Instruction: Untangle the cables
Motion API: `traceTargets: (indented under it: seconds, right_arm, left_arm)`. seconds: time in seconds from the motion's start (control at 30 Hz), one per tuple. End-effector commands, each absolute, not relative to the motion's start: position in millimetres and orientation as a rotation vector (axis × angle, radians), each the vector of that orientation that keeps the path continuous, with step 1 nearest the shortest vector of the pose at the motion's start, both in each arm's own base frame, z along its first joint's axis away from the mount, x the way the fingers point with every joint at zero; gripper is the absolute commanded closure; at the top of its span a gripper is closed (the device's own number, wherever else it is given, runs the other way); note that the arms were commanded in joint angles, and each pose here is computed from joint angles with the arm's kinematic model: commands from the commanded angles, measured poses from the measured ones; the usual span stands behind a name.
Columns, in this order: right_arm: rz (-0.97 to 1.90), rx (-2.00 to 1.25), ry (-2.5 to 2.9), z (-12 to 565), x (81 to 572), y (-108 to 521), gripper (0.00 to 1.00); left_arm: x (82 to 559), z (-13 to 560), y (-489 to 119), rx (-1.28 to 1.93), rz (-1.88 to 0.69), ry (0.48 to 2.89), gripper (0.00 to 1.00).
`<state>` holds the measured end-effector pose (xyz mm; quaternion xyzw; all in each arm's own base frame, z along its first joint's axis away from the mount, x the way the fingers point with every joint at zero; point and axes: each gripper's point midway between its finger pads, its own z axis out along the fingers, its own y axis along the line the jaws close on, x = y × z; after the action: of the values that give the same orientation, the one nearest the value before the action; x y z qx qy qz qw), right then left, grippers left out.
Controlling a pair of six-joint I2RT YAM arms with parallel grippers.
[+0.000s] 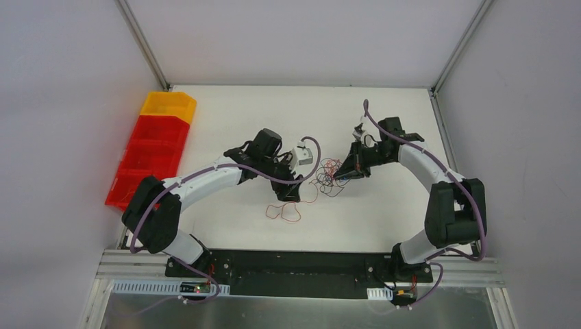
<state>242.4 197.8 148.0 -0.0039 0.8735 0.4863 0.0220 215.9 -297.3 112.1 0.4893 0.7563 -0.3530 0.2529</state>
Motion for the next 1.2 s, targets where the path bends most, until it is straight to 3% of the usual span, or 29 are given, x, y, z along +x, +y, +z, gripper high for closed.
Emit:
traceTargets:
  seconds: [0.0, 0.37, 0.67, 0.9, 0.97, 1.0, 1.07, 1.17]
  right_arm:
    - [1.519, -0.125, 2.671, 163.6, 227.3, 202.9, 1.0]
    - [1.545, -0.189, 2.656, 175.2, 215.8, 208.9, 1.0]
    - [1.542, -0.193, 2.659, 175.0, 217.0, 210.0, 1.0]
    - [1.524, -0.19, 2.663, 173.8, 216.9, 208.5, 1.0]
    - [1.521, -0.188, 2.662, 173.8, 217.5, 208.5, 1.0]
    - [1.52, -0.185, 2.662, 173.7, 218.2, 208.6, 1.0]
    - [1.526, -0.18, 2.66, 174.3, 219.7, 209.5, 1.0]
    - [1.538, -0.176, 2.656, 176.7, 221.0, 210.6, 1.0]
  left_arm:
    - [226.4, 140.0, -323.7, 1.543, -0.865, 1.721, 0.37]
    - [233.7, 129.9, -336.7, 1.606, -0.766, 1.604, 0.58]
    - [232.8, 136.3, -353.6, 1.621, -0.766, 1.537, 0.59]
    - [230.1, 135.6, -347.8, 1.633, -0.747, 1.558, 0.84]
    - [225.9, 136.6, -343.7, 1.636, -0.748, 1.555, 0.82]
    - [224.2, 137.9, -342.4, 1.634, -0.752, 1.552, 0.78]
    - [221.3, 139.1, -341.2, 1.628, -0.762, 1.557, 0.61]
    - [220.5, 138.0, -342.7, 1.636, -0.755, 1.552, 0.54]
